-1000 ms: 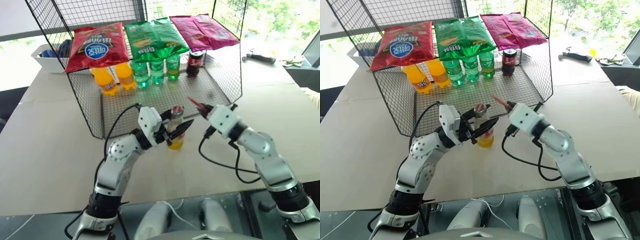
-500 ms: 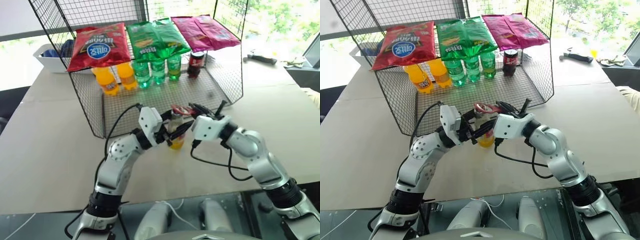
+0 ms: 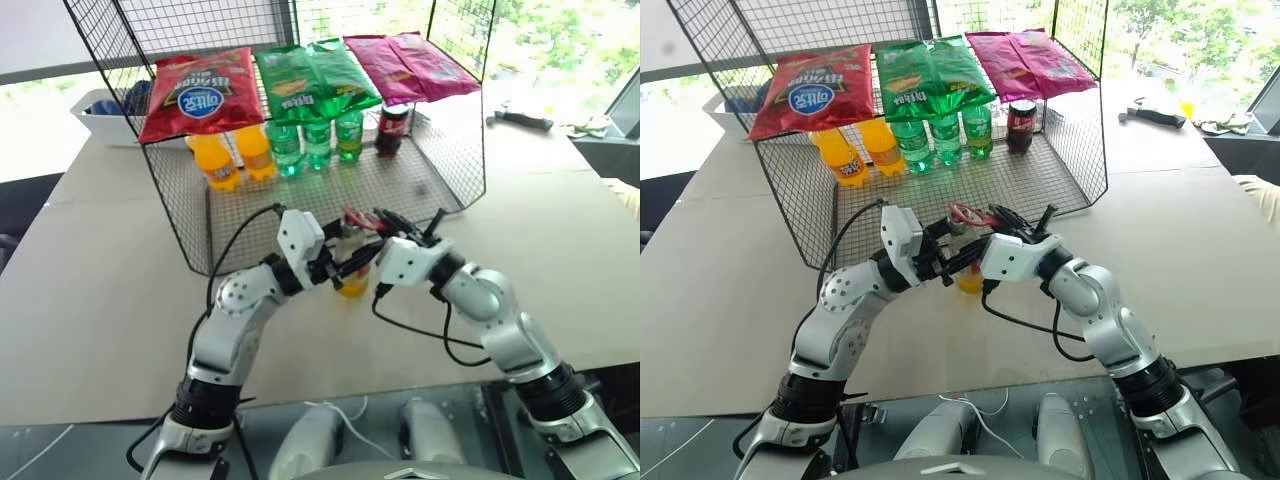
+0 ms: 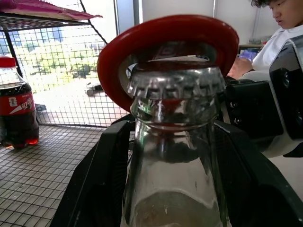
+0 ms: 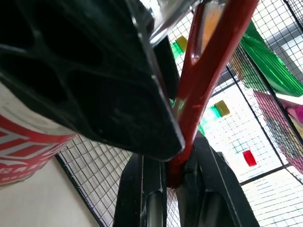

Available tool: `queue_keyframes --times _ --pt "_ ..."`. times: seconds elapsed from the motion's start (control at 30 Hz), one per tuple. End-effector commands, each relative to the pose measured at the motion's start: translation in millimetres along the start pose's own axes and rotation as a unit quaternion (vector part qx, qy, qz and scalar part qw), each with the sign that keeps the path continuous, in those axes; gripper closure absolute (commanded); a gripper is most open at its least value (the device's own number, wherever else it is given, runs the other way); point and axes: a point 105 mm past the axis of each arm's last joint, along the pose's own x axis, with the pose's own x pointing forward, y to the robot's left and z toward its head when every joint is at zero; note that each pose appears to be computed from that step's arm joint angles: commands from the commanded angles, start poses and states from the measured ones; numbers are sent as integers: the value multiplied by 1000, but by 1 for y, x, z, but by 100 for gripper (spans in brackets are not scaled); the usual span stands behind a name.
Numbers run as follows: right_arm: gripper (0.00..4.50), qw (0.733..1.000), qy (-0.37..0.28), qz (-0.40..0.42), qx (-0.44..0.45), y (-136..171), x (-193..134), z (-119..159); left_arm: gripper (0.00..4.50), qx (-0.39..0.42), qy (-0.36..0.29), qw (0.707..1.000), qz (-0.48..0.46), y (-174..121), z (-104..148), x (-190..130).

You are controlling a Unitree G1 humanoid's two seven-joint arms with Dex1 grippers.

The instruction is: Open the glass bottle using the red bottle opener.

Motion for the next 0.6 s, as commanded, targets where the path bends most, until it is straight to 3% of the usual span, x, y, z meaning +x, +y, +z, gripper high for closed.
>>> queue_keyframes --times 0.03,0.23,0.6 --pt "450 994 -59 29 -91 6 2 22 249 8 4 1000 4 5 0 6" --pt "450 976 -102 -19 -191 -39 5 24 249 8 6 1000 7 6 -3 8" --pt "450 955 -133 -70 -255 -73 10 38 249 2 6 1000 10 5 -7 9"
